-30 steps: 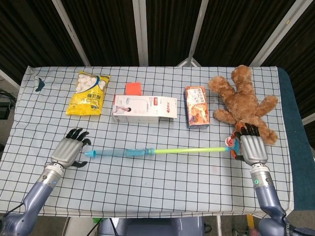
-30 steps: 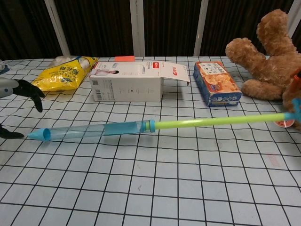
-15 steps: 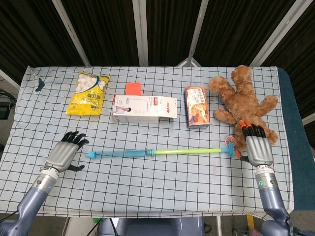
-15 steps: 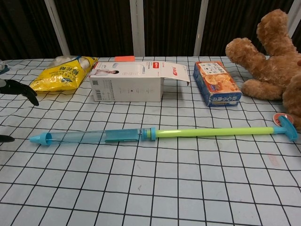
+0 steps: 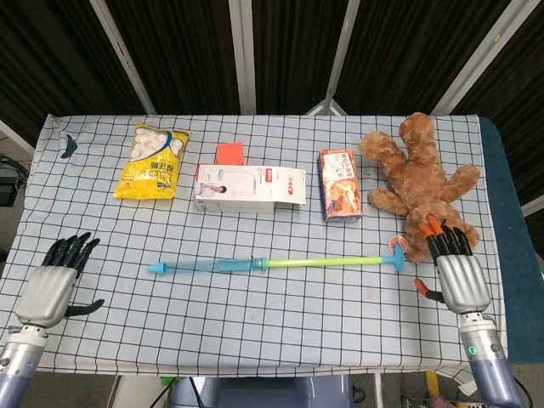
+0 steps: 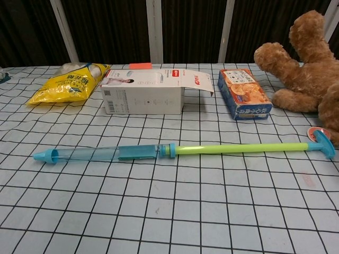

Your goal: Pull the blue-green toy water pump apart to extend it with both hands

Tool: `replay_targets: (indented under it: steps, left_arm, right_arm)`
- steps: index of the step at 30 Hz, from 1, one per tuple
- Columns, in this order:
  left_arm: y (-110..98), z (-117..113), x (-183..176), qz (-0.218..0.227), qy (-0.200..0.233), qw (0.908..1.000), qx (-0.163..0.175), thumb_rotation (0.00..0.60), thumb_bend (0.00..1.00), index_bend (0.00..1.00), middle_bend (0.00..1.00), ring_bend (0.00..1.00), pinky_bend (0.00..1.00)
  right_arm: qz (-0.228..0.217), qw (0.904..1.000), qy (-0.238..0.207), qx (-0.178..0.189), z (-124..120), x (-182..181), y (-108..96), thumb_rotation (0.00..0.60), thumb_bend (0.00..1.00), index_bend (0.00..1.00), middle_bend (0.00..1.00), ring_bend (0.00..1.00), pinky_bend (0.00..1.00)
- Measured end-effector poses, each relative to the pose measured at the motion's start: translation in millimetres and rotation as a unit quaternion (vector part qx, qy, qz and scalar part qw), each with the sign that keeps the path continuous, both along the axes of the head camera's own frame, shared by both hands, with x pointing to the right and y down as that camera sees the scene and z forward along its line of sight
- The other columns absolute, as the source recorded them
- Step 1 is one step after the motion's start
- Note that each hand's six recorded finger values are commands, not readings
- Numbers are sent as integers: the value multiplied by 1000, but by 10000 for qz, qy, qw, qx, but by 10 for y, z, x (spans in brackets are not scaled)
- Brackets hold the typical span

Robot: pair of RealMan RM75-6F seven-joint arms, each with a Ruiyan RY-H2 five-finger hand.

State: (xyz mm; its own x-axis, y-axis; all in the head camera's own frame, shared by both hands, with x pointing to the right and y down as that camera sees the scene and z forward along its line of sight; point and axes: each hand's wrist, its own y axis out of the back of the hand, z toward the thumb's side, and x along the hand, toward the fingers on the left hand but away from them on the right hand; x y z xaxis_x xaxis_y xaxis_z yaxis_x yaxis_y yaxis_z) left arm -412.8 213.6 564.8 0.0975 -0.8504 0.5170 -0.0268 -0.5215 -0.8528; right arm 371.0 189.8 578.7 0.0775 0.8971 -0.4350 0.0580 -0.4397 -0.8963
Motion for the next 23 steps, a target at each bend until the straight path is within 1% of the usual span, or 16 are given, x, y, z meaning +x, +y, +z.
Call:
replay_targets:
  steps: [2, 4, 8, 11, 17, 20, 23]
  left_arm:
    - [67, -67, -88, -47, -26, 9999, 118, 600, 166, 0, 0, 0, 0]
    - [154, -138, -213, -153, -84, 9995, 247, 600, 167, 0, 0, 0, 0]
    - [278, -215, -427, -252, -244, 9984, 436, 600, 166, 0, 0, 0, 0]
    - [315, -231, -524, -281, -358, 9975, 532, 600, 166, 0, 0, 0, 0]
    - [342, -311, -669, -469, -430, 9956, 690, 600, 166, 0, 0, 0, 0]
    - [327, -334, -713, -454, -425, 9952, 750, 600, 166, 0, 0, 0, 0]
    - [315, -320, -733, -457, -429, 9953, 745, 600, 166, 0, 0, 0, 0]
  right_arm:
    - [7, 9999, 75, 133, -79, 89, 92, 600, 276, 0, 0, 0, 0]
    - [110, 9995, 135, 255, -155, 202, 186, 600, 275, 0, 0, 0, 0]
    - [288, 9986, 208, 386, -233, 383, 315, 600, 275, 0, 0, 0, 0]
    - [419, 9979, 256, 417, -248, 463, 358, 600, 275, 0, 0, 0, 0]
    - [728, 9963, 201, 417, -292, 590, 422, 600, 275, 0, 0, 0, 0]
    - [771, 9964, 118, 335, -272, 603, 418, 600, 276, 0, 0, 0, 0]
    - [709, 9970, 158, 280, -248, 584, 413, 600, 275, 0, 0, 0, 0]
